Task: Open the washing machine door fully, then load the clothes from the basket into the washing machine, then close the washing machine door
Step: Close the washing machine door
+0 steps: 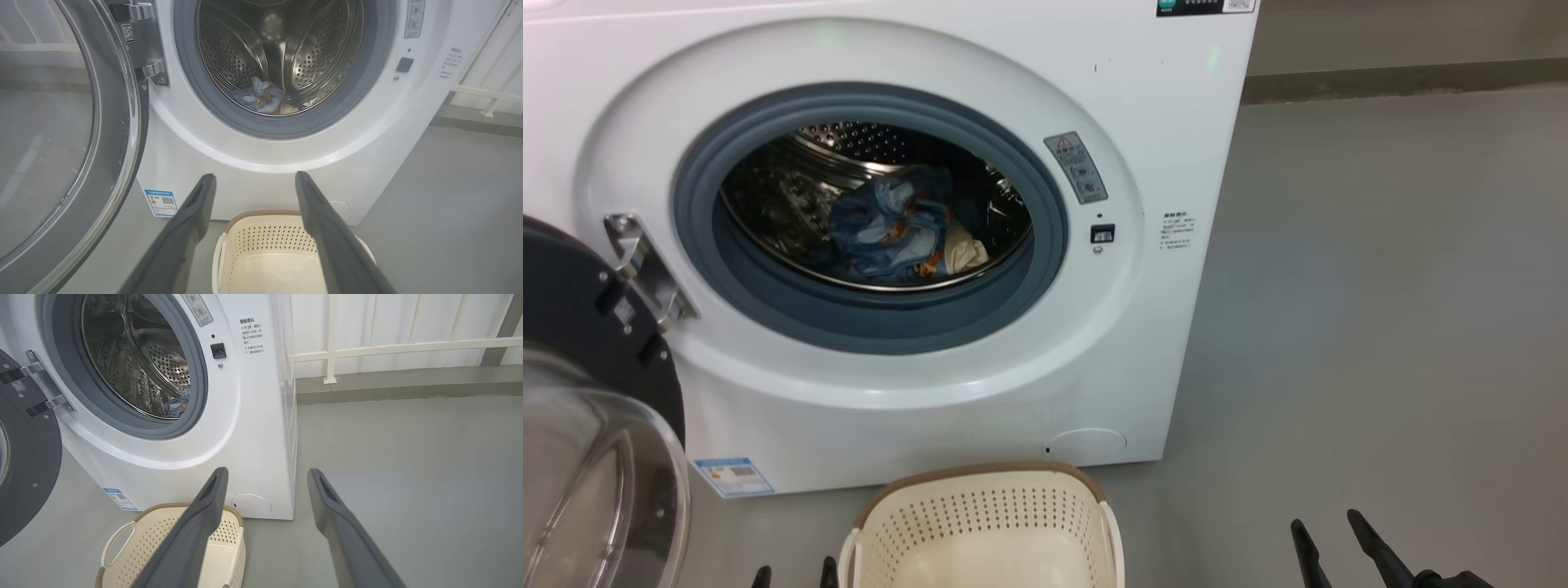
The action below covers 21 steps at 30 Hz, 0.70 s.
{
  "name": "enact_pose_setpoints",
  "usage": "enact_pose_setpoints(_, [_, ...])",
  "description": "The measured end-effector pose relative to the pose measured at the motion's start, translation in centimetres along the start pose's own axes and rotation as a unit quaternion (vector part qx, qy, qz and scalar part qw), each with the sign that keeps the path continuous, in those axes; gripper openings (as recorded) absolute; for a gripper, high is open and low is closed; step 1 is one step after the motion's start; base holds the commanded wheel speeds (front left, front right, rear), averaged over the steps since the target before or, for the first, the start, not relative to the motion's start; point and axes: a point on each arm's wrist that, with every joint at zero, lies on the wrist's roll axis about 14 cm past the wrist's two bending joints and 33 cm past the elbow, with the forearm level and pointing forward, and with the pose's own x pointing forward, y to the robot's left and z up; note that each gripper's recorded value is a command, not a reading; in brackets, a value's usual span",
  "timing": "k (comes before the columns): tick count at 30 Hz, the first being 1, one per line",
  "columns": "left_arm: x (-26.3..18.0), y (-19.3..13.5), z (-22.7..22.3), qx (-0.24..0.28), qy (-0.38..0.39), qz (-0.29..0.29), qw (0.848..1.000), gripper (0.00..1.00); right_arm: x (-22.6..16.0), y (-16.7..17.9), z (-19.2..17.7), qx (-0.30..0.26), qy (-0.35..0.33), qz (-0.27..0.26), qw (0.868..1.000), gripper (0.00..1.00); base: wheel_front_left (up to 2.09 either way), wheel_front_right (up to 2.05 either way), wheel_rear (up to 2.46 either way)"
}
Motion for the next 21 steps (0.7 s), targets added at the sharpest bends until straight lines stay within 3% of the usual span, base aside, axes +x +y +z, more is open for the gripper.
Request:
enact_pose_setpoints(10, [0.08, 0.12, -0.23, 0.002, 0.004, 0.004, 1.0, 1.0, 0.16, 0.02, -0.33, 0.002, 0.006, -0.001, 1.0, 1.0, -1.49, 1.49, 0.0])
enact_pose_setpoints(21, [0.05, 0.3, -0.34, 0.002, 0.006, 0.007, 1.0, 1.0, 0.31, 0.01, -0.41, 0.003, 0.007, -0.002, 1.0, 1.0, -0.28, 0.28, 0.0])
